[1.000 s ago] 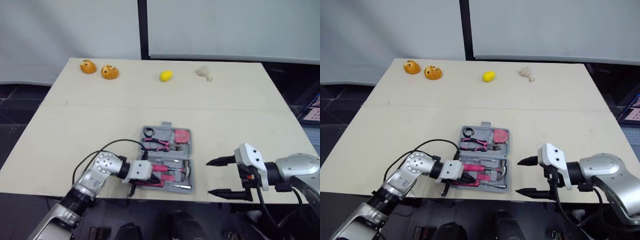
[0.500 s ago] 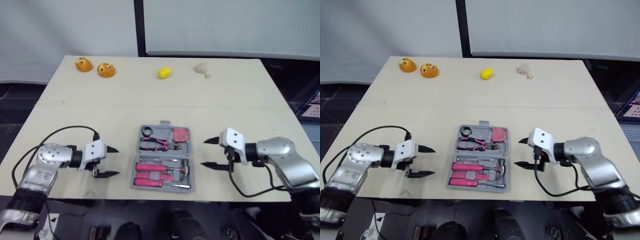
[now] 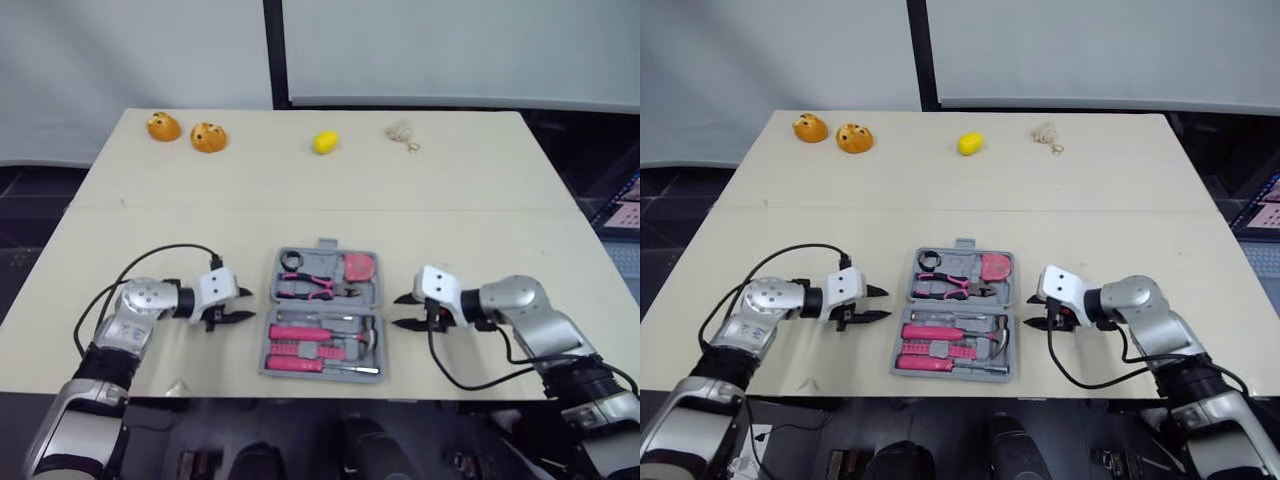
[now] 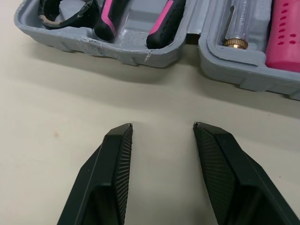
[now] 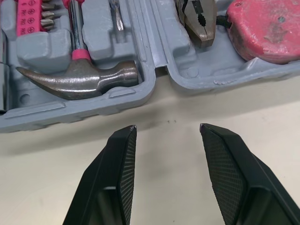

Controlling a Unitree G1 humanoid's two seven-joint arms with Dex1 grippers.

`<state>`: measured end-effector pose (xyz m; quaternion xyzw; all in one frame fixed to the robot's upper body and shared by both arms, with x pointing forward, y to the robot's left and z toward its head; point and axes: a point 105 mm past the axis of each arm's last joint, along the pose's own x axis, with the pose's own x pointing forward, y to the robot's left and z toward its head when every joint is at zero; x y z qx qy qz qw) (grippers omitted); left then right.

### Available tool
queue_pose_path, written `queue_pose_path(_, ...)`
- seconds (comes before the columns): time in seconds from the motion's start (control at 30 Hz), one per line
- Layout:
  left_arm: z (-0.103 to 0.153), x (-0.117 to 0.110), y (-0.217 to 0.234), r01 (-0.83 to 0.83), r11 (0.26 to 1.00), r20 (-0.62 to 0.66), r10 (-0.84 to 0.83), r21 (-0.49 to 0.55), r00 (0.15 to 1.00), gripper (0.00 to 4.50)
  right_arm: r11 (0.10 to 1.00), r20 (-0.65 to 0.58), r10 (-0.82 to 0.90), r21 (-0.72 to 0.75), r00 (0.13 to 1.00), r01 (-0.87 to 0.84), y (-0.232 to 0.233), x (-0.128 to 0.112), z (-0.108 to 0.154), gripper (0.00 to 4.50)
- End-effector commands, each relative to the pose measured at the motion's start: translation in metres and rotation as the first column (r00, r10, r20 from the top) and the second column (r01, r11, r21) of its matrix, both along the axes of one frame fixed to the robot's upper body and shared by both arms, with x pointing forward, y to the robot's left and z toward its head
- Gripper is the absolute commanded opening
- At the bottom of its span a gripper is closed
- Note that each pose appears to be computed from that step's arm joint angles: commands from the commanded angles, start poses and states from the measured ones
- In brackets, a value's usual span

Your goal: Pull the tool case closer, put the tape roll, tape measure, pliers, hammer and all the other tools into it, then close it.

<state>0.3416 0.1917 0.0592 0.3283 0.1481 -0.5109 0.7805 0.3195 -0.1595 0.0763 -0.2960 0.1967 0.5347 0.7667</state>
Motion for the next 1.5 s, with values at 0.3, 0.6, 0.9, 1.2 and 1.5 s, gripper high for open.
queue_pose_path(0.3,-0.013,-0.003,-0.024,0.052,0.999,-0.019,-0.052,-0.001,0.998,0.88,1.000,0.045,0.022,-0.006,0.999,-0.022,0.019,0.009,-0.006,0.89)
queue_pose_path(0.6,-0.017,-0.007,-0.049,0.096,0.995,-0.042,-0.097,-0.025,0.994,0.06,0.999,0.055,0.022,0.028,0.998,-0.024,0.032,0.013,-0.005,0.04)
queue_pose_path(0.9,-0.015,-0.021,-0.054,0.092,0.995,-0.074,-0.095,-0.044,0.993,0.06,0.996,0.057,0.041,0.077,0.998,-0.045,0.044,0.006,0.002,0.04)
queue_pose_path(1.2,-0.015,-0.036,-0.057,0.072,0.996,-0.097,-0.077,-0.050,0.992,0.06,0.994,0.017,0.058,0.095,0.998,-0.060,0.046,-0.013,-0.003,0.04)
queue_pose_path(1.5,-0.018,-0.042,-0.061,0.051,0.997,-0.108,-0.057,-0.057,0.993,0.06,0.996,0.023,0.033,0.085,0.999,-0.035,0.042,-0.010,-0.004,0.04)
